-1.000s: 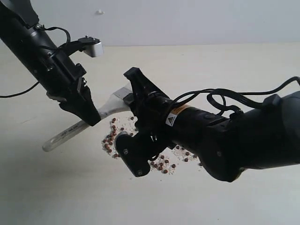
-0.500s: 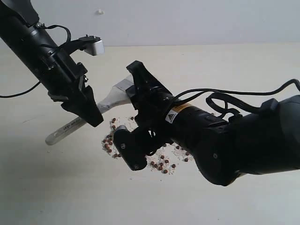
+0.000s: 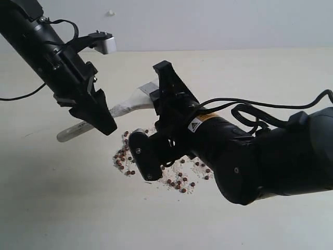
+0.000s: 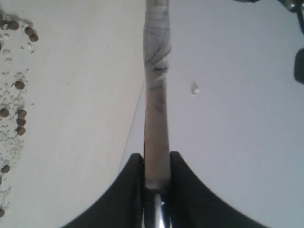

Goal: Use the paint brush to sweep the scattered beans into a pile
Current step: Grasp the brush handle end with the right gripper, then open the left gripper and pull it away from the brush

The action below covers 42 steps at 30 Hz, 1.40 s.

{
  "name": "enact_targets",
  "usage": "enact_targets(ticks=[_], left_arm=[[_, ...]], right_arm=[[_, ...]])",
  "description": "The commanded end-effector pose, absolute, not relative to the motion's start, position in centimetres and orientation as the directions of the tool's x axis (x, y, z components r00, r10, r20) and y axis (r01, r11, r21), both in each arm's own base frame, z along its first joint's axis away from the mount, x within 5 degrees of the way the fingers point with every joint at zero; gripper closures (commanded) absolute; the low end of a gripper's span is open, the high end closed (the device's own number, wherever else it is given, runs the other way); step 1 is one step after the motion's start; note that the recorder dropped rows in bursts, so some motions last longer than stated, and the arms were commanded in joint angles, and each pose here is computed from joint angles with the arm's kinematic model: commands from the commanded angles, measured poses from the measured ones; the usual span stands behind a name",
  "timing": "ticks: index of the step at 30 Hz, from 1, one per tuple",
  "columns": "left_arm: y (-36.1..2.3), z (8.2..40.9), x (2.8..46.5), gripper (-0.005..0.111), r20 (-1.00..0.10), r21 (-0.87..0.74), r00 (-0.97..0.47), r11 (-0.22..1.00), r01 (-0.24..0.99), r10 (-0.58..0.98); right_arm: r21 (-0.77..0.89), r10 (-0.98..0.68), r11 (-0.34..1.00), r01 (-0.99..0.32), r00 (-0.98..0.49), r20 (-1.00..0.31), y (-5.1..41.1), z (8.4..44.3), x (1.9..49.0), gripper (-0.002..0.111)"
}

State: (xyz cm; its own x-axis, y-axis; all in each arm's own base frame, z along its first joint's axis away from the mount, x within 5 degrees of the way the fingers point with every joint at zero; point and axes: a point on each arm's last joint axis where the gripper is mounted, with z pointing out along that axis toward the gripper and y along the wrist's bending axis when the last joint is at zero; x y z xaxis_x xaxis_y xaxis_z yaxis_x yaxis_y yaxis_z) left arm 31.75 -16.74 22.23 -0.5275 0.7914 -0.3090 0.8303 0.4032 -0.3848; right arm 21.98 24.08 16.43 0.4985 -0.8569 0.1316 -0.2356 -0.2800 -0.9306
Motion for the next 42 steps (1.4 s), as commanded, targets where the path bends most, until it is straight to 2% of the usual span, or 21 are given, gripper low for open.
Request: enact_targets(ticks=[1, 7, 15, 18, 20, 23, 28, 33, 38, 42], left_arm=[[-16.7, 23.4, 32.3, 0.049, -0.332, -0.343, -0.508, 0.4, 0.85, 0.795], [-16.4, 24.1, 33.1, 0.049, -0.317, -0.266, -0.503, 0.434, 0.861, 0.804], [-16.1, 26.0, 34.1, 0.051, -0.354, -0.154, -0.481, 0.457, 0.876, 0.802], [-15.8, 26.9, 34.3, 0.064, -0.348, -0.113, -0.486, 0.479, 0.871, 0.802], [-15.4, 27.5, 34.2, 0.078, -0.338, -0.077, -0.503, 0.509, 0.857, 0.796], [-14.8, 28.6, 34.0, 0.106, -0.336, -0.011, -0.501, 0.529, 0.849, 0.797], [-14.0, 30.8, 34.4, 0.107, -0.435, 0.073, -0.553, 0.64, 0.765, 0.711], [-12.6, 32.1, 33.9, 0.107, -0.506, 0.072, -0.595, 0.718, 0.692, 0.624], [-11.3, 31.2, 32.9, 0.107, -0.605, 0.082, -0.586, 0.774, 0.628, 0.54], [-11.0, 30.5, 31.9, 0.107, -0.711, 0.084, -0.524, 0.797, 0.599, 0.469]], right_arm=[[-0.935, -0.869, -0.274, -0.226, 0.475, 0.14, 24.0, 16.6, 22.1, 0.108], [-0.933, -0.882, -0.26, -0.248, 0.455, 0.125, 23.8, 16.5, 22.2, 0.108], [-0.924, -0.936, -0.179, -0.337, 0.347, 0.055, 22.9, 16.1, 22.4, 0.108], [-0.92, -0.948, -0.155, -0.36, 0.316, 0.037, 22.7, 16.0, 22.4, 0.108], [-0.916, -0.957, -0.134, -0.378, 0.289, 0.021, 22.5, 15.9, 22.4, 0.108], [-0.908, -0.974, -0.087, -0.41, 0.225, -0.009, 22.1, 15.7, 22.5, 0.108], [-0.912, -0.993, 0.029, -0.409, 0.094, -0.074, 21.3, 15.9, 22.7, 0.108], [-0.864, -0.947, 0.316, -0.392, -0.073, -0.313, 19.5, 16.9, 23.5, 0.108], [-0.754, -0.819, 0.561, -0.342, -0.096, -0.566, 16.7, 18.9, 23.3, 0.108], [-0.618, -0.699, 0.691, -0.374, -0.13, -0.703, 14.6, 19.8, 23.1, 0.108]])
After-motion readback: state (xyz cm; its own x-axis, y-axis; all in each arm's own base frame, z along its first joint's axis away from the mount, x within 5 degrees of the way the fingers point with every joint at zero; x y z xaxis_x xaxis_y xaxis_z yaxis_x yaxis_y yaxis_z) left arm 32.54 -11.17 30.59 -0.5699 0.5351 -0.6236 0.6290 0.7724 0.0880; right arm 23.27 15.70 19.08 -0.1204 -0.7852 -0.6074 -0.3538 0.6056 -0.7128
